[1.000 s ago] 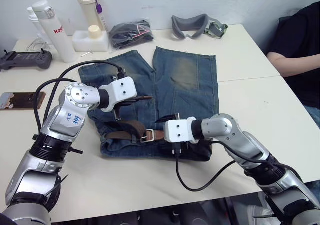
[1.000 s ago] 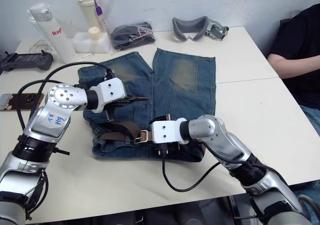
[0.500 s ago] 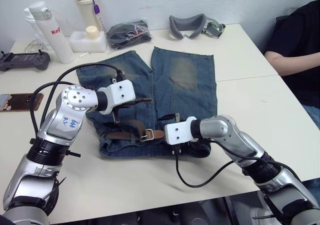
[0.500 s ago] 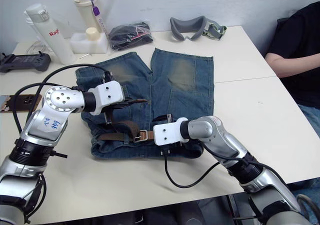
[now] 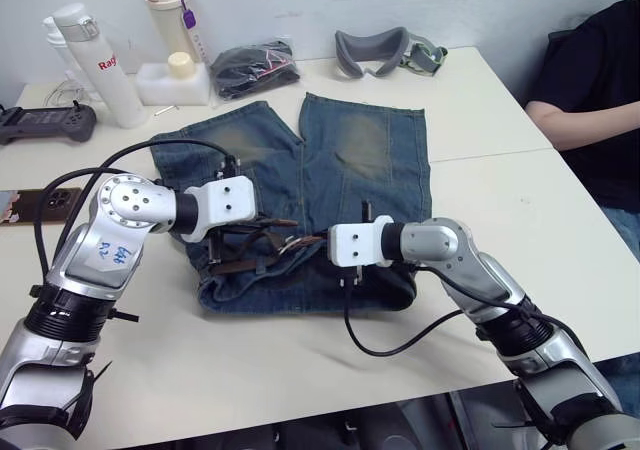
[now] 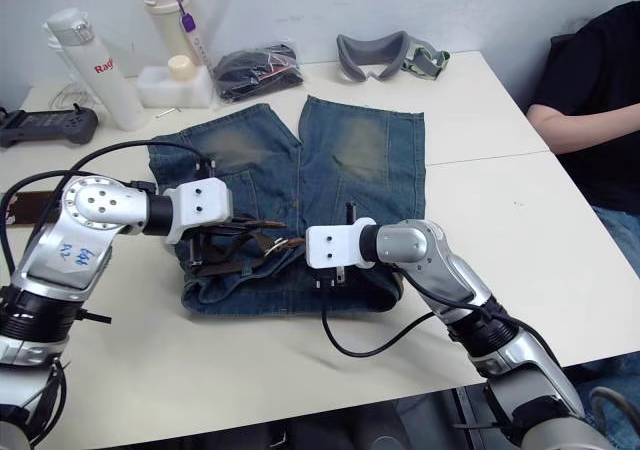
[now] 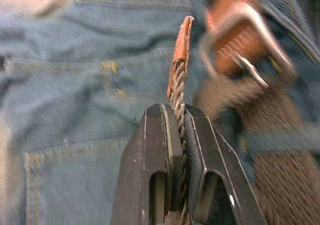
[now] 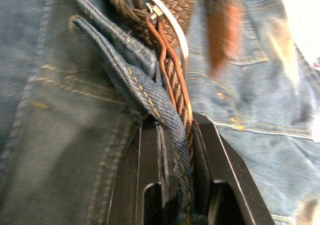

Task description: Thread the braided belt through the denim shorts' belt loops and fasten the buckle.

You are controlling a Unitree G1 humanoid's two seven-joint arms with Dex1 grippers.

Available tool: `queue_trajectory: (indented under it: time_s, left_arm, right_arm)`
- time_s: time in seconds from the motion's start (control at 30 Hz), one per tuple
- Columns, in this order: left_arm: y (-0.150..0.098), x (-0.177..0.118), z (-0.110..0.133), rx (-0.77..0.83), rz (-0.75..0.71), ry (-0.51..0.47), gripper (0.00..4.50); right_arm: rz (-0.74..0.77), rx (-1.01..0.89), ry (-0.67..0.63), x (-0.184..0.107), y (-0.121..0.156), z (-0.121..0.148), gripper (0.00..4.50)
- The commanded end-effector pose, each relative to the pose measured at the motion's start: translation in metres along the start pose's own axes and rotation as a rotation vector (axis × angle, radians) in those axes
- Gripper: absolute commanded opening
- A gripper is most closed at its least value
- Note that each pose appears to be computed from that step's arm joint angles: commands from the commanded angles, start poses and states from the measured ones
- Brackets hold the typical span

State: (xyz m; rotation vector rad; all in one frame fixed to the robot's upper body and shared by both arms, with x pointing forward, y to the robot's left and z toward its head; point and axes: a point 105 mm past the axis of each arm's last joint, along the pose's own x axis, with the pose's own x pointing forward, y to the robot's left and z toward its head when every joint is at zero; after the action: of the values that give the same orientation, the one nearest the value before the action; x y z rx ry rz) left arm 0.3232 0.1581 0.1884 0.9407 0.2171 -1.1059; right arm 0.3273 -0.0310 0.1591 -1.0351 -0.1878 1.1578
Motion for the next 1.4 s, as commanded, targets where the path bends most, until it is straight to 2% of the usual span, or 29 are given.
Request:
queue_trajectory:
  time_s: [0.03,0.33,0.57,0.9,1.03,1.4]
  left_arm:
    - [0.003,-0.012,0.006,0.029,0.005,-0.01,0.0]
    - [0.009,0.0,0.025,0.046,0.028,-0.075,0.0]
    - [0.002,0.016,0.028,0.086,-0.015,-0.06,0.0]
    - [0.013,-0.005,0.009,0.139,-0.01,0.053,0.0]
    - [0.011,0.001,0.024,0.16,-0.033,0.012,0.0]
    - [0.009,0.02,0.034,0.115,-0.03,-0.008,0.0]
  right_arm:
    - [-0.104,-0.034,0.006,-0.01,-0.023,0.003,0.09]
    - [-0.131,-0.032,0.01,-0.01,-0.027,0.004,0.09]
    - [-0.153,-0.033,-0.004,-0.011,-0.034,0.011,0.09]
    - [-0.154,-0.056,0.061,-0.013,-0.035,-0.003,0.08]
    - [-0.152,-0.063,0.055,-0.011,-0.035,-0.002,0.08]
    - [-0.135,-0.077,-0.012,-0.007,-0.033,0.015,0.08]
